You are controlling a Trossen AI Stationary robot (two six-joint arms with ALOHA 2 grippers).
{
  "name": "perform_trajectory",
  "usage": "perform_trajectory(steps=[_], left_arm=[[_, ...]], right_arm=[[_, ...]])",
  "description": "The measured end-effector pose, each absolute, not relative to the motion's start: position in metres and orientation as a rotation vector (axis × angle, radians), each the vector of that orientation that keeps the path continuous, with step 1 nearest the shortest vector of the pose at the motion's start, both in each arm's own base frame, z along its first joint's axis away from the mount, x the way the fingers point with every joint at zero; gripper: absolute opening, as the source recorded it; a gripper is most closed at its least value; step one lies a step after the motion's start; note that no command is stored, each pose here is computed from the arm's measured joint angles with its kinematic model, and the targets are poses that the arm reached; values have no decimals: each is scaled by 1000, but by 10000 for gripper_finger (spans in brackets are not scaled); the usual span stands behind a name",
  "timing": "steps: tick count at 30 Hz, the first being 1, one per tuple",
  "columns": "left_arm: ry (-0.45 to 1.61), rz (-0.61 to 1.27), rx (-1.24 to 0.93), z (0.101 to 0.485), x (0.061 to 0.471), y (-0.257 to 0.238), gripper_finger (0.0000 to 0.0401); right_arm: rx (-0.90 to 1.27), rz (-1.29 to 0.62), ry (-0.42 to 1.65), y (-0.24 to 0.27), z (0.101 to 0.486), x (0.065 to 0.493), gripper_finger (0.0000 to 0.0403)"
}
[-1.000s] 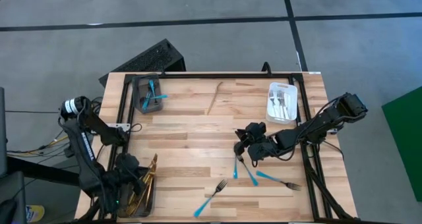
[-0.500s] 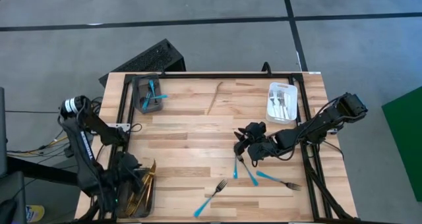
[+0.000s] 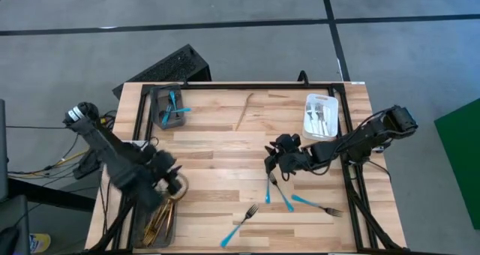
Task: Sort silverware by color (type)
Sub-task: Put the gold fork into the bottom black bin
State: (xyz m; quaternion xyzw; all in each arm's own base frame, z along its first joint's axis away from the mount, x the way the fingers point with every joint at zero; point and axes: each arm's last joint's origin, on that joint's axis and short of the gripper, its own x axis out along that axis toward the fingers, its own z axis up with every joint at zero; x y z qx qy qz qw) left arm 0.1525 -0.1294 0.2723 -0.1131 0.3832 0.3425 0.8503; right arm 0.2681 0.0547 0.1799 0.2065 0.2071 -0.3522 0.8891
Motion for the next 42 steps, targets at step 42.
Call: perform_trajectory(steps=[42], left_arm=[[959,646,-344,149,386,179,125]], right_arm=[[433,-625,563,89,171,250,152]])
